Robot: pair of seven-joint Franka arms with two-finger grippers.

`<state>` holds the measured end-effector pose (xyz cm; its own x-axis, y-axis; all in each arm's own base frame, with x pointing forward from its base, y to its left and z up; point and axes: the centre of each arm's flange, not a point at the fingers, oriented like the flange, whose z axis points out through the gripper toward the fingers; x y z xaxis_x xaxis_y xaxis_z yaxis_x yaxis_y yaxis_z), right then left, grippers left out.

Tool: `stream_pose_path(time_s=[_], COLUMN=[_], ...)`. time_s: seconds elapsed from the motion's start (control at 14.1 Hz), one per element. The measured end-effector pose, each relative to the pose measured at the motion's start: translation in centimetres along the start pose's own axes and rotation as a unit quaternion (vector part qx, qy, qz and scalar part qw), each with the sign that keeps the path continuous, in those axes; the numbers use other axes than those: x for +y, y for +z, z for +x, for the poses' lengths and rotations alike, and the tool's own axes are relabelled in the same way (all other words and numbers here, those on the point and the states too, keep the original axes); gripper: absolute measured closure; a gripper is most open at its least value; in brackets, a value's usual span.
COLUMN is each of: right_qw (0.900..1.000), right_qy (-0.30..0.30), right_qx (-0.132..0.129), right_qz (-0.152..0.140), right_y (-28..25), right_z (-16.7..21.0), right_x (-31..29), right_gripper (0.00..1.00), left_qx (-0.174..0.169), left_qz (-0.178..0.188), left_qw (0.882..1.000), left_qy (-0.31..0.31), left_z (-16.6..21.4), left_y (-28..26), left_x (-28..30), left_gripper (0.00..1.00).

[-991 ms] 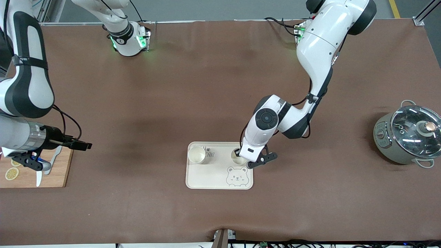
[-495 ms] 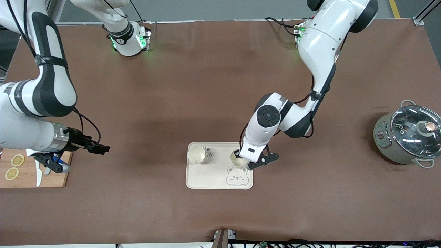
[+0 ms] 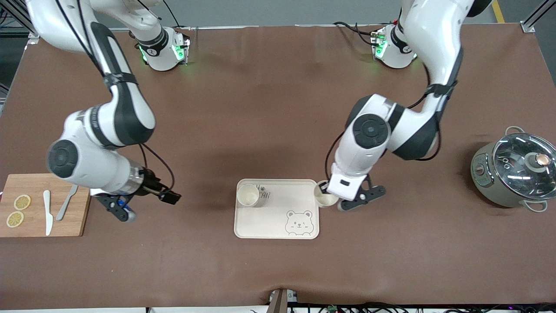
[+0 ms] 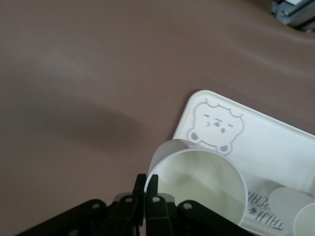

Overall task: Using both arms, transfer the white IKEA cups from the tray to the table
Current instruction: 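Lift the cup with the left gripper while the right gripper reaches the other cup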

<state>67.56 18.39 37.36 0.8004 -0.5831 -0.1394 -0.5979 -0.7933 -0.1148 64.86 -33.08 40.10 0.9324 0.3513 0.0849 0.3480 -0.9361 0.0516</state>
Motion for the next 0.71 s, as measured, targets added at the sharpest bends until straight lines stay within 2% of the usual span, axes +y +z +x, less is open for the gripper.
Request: stream_pose_path(time_s=[0.28, 0.5, 0.71], right_qw=[1.000, 0.999, 0.999], right_qy=[-0.001, 0.039, 0.037], right_qx=[0.008, 0.010, 0.004], right_qz=[0.007, 0.009, 0.000], right_y=[4.2, 7.9, 10.1], right_z=[-3.0, -5.8, -8.0], right_x=[-3.5, -6.0, -7.2], right_gripper=[0.00, 0.00, 0.00], left_qx=[-0.017, -0.031, -0.058], left_qz=[0.032, 0.050, 0.071], left_qw=[0.999, 0.997, 0.993], left_qy=[0.021, 0.047, 0.072], left_z=[2.4, 3.4, 4.7], left_y=[-3.7, -3.3, -1.9], left_x=[-4.9, -8.7, -14.9], left_gripper=[0.97, 0.97, 0.97])
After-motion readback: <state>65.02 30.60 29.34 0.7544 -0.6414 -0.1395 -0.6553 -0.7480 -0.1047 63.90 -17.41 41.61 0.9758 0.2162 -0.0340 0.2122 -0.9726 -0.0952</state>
